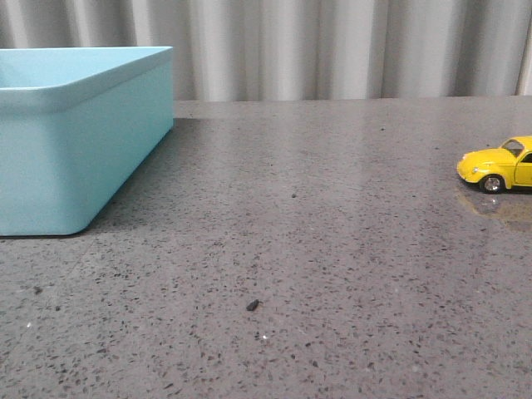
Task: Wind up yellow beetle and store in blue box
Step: 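Move the right gripper over the yellow beetle car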
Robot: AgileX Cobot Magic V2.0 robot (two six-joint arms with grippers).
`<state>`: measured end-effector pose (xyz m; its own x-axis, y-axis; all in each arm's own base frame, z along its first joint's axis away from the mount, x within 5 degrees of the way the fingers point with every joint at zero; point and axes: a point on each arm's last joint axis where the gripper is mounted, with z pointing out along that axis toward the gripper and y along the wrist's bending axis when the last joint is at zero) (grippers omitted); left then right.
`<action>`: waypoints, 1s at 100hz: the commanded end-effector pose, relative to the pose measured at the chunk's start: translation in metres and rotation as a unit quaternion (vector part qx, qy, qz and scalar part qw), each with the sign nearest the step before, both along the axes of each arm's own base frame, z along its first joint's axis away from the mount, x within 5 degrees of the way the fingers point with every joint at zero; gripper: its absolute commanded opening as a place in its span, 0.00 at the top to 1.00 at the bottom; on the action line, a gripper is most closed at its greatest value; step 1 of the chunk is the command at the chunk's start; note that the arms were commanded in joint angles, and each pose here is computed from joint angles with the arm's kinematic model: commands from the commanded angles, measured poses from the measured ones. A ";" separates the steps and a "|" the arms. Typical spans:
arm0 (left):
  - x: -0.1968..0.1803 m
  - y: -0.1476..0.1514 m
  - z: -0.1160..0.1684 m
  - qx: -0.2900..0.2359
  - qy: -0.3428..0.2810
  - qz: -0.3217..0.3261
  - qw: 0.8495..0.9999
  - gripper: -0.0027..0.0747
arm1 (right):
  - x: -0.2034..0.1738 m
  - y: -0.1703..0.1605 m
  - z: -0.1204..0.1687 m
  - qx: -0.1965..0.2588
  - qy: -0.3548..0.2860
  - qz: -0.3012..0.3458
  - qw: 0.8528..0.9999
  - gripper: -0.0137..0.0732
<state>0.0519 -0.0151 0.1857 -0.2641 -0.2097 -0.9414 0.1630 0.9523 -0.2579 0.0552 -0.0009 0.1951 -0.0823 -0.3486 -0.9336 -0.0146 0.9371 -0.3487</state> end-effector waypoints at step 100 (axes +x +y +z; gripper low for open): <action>-0.001 0.004 0.063 -0.237 -0.128 0.031 0.963 0.99 | -0.005 0.004 0.070 0.522 -0.111 0.045 0.844 0.91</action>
